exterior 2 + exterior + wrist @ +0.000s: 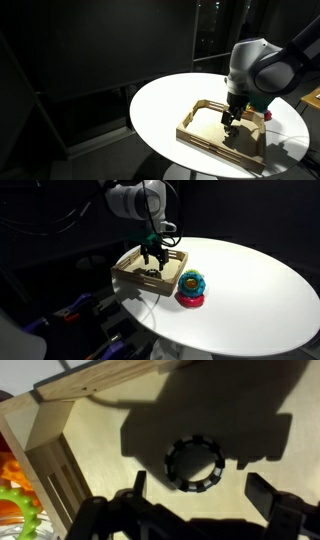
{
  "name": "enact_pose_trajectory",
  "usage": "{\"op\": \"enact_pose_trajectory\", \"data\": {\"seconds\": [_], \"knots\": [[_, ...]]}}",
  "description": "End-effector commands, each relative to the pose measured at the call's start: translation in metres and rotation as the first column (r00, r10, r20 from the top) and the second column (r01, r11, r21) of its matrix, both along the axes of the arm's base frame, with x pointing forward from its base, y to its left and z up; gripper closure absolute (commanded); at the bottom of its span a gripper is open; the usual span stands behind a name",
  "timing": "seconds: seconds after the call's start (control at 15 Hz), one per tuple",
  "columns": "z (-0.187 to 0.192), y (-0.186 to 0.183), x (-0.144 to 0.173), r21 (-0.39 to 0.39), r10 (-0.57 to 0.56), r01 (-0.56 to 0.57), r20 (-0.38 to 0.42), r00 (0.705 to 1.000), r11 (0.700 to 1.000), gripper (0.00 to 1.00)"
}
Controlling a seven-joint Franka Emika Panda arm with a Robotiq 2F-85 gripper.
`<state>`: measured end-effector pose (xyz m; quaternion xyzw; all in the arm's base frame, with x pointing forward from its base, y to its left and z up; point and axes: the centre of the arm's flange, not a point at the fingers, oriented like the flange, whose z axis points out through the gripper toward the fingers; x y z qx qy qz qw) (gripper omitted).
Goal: Remove the black and white ring from the box and place it on top of the blue ring
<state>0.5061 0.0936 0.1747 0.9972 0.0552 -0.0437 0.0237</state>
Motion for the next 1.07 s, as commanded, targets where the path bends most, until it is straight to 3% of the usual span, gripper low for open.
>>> {"op": "enact_pose_trajectory", "data": {"seconds": [0.0,1.0], "knots": [[-0.008,0.002,0.006,-0.014,-0.01,0.01,0.017,1.0,1.0,0.0],[-0.024,0.001,0.001,0.004,-0.015,0.015,-0.012,1.0,1.0,0.0]]}}
